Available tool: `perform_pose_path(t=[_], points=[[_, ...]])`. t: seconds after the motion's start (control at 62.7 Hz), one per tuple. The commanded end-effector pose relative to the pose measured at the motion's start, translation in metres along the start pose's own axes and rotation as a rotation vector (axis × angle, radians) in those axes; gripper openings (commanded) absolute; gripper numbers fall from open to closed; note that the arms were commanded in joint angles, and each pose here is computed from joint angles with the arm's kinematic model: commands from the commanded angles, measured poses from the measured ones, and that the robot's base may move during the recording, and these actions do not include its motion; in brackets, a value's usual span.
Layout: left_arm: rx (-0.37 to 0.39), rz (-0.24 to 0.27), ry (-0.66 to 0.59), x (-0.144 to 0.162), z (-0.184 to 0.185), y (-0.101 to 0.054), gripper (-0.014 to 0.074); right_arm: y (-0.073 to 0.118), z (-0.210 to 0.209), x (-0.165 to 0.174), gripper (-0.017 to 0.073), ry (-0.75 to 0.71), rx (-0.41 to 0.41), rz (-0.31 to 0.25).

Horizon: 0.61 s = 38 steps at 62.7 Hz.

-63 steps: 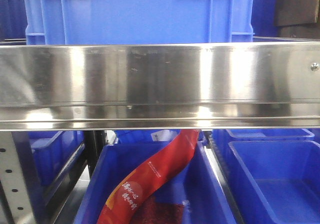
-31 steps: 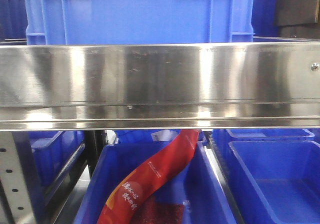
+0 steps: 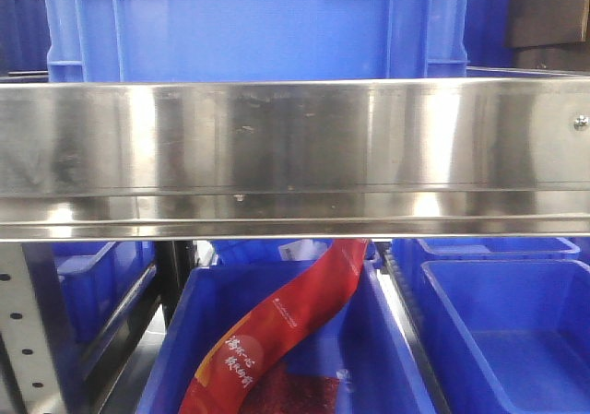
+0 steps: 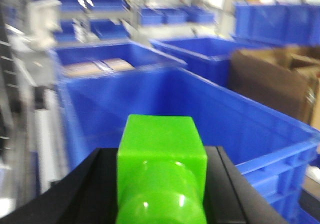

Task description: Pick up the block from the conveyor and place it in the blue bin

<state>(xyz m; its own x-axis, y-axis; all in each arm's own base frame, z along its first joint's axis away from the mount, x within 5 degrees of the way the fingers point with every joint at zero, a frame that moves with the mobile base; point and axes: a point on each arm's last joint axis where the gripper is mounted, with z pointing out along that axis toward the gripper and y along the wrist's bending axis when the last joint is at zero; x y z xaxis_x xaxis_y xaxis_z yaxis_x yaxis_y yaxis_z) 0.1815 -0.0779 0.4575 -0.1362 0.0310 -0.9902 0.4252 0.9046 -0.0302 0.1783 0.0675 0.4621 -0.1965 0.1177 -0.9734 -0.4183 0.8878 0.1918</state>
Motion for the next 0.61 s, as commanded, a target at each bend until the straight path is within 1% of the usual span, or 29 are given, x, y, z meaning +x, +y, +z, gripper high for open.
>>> perform_pose_path(t=[0.0, 0.064, 0.112, 0.144, 0.176, 0.239, 0.319, 0.399, 0.463, 0.495, 0.59], points=[[0.035, 0.011, 0.009, -0.007, 0.025, -0.007, -0.0111, 0.006, 0.024, -0.005, -0.0167, 0.025, -0.042, -0.002], [0.046, 0.012, 0.023, -0.011, 0.043, -0.009, -0.0111, 0.012, 0.041, -0.005, -0.0167, 0.054, -0.072, -0.007], [0.048, 0.012, 0.039, -0.012, 0.058, -0.009, -0.0111, 0.017, 0.056, -0.003, -0.0167, 0.079, -0.097, -0.022], [0.049, 0.009, 0.037, -0.016, 0.067, -0.009, -0.0111, 0.018, 0.064, -0.002, -0.0167, 0.087, -0.103, -0.033], [0.050, 0.005, 0.049, -0.015, 0.078, -0.009, -0.0111, 0.019, 0.075, -0.001, -0.0167, 0.099, -0.107, -0.031], [0.050, 0.005, 0.056, -0.019, 0.096, -0.009, -0.0111, 0.018, 0.096, 0.003, -0.0167, 0.116, -0.104, -0.027], [0.056, 0.001, 0.104, -0.016, 0.119, -0.009, -0.0111, 0.016, 0.116, 0.007, -0.0167, 0.141, -0.098, -0.024], [0.060, -0.003, 0.129, -0.015, 0.135, -0.009, -0.0111, 0.014, 0.135, 0.011, -0.0167, 0.162, -0.094, -0.021], [0.064, -0.017, 0.133, -0.012, 0.144, -0.010, -0.0111, 0.013, 0.146, 0.014, -0.0167, 0.179, -0.092, -0.021], [0.062, -0.018, 0.130, -0.011, 0.147, -0.009, -0.0111, 0.013, 0.152, 0.016, -0.0167, 0.185, -0.094, -0.031], [0.059, -0.020, 0.134, -0.006, 0.155, -0.009, -0.0111, 0.015, 0.166, 0.023, -0.0167, 0.188, -0.104, -0.104]])
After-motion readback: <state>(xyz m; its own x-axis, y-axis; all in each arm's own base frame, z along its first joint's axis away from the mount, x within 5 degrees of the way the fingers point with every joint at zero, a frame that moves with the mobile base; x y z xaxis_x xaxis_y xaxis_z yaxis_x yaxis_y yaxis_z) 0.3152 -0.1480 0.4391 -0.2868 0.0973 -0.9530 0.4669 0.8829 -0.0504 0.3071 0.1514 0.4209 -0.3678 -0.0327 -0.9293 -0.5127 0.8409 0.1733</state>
